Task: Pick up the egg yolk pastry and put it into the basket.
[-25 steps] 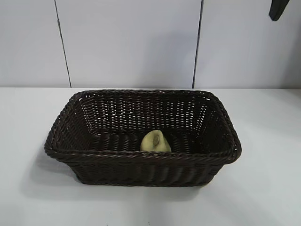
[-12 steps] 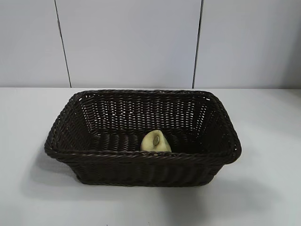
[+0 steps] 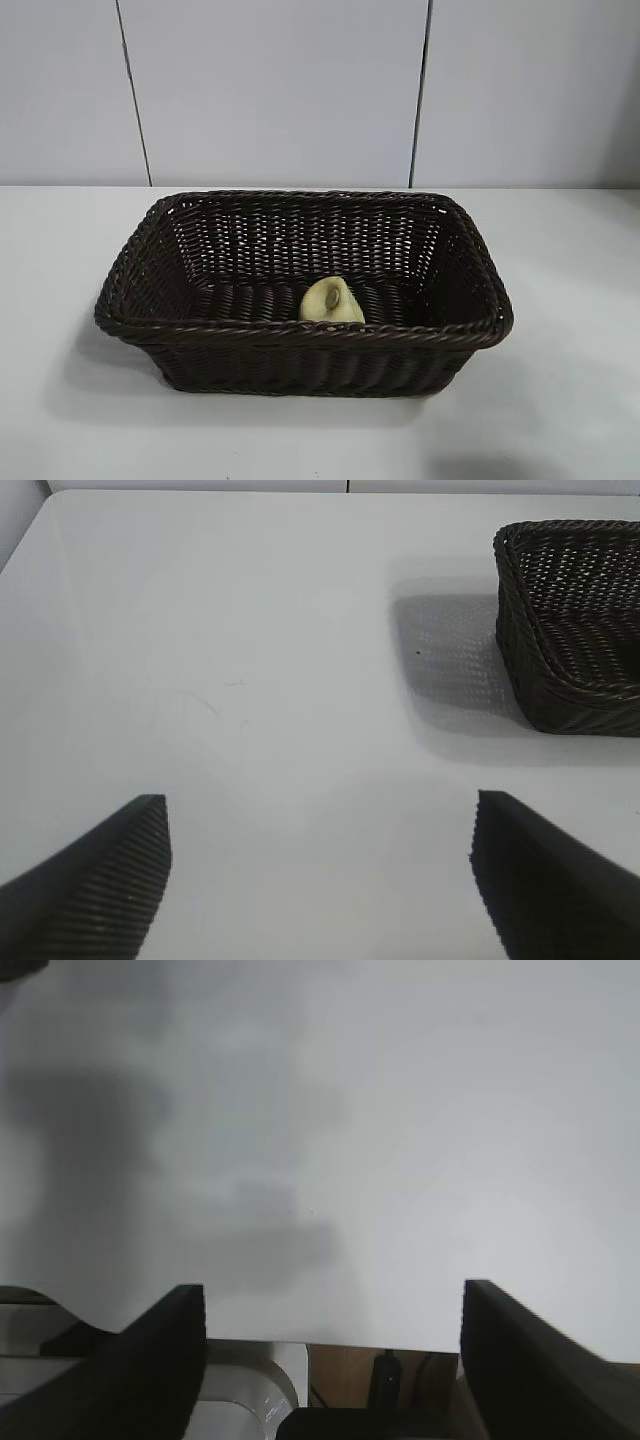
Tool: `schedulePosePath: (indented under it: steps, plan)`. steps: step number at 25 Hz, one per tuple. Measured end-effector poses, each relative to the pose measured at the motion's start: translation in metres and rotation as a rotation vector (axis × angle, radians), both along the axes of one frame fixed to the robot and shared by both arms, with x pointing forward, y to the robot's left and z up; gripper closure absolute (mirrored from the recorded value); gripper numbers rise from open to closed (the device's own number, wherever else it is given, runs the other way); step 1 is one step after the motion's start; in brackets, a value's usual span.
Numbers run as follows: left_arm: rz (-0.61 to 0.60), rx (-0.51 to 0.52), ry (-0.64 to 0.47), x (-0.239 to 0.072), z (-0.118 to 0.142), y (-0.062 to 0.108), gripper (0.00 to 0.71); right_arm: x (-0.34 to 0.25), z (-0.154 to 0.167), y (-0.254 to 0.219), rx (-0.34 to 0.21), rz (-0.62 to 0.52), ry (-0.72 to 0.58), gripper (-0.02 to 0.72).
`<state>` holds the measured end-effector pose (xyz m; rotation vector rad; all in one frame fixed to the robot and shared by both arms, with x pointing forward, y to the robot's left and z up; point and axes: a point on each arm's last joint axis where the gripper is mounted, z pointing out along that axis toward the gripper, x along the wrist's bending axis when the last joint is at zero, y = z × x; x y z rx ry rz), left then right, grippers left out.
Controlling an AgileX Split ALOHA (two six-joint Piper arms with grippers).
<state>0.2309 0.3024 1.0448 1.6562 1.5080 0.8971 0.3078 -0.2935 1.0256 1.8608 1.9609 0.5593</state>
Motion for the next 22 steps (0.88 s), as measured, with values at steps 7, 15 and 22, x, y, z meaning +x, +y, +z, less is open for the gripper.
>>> schedulePosePath:
  steps: [7,15,22]
  plan:
    - [0.0,0.0,0.0,0.0,0.0,0.0,0.112,-0.01,0.005,-0.002,0.012,-0.019,-0.083,0.185]
    - [0.0,0.0,0.0,0.0,0.0,0.0,0.112,-0.032,0.013,-0.008,0.018,-0.123,-0.238,0.185]
    - [0.0,0.0,0.0,0.0,0.0,0.0,0.112,-0.071,0.017,-0.008,0.034,-0.121,-0.494,0.185]
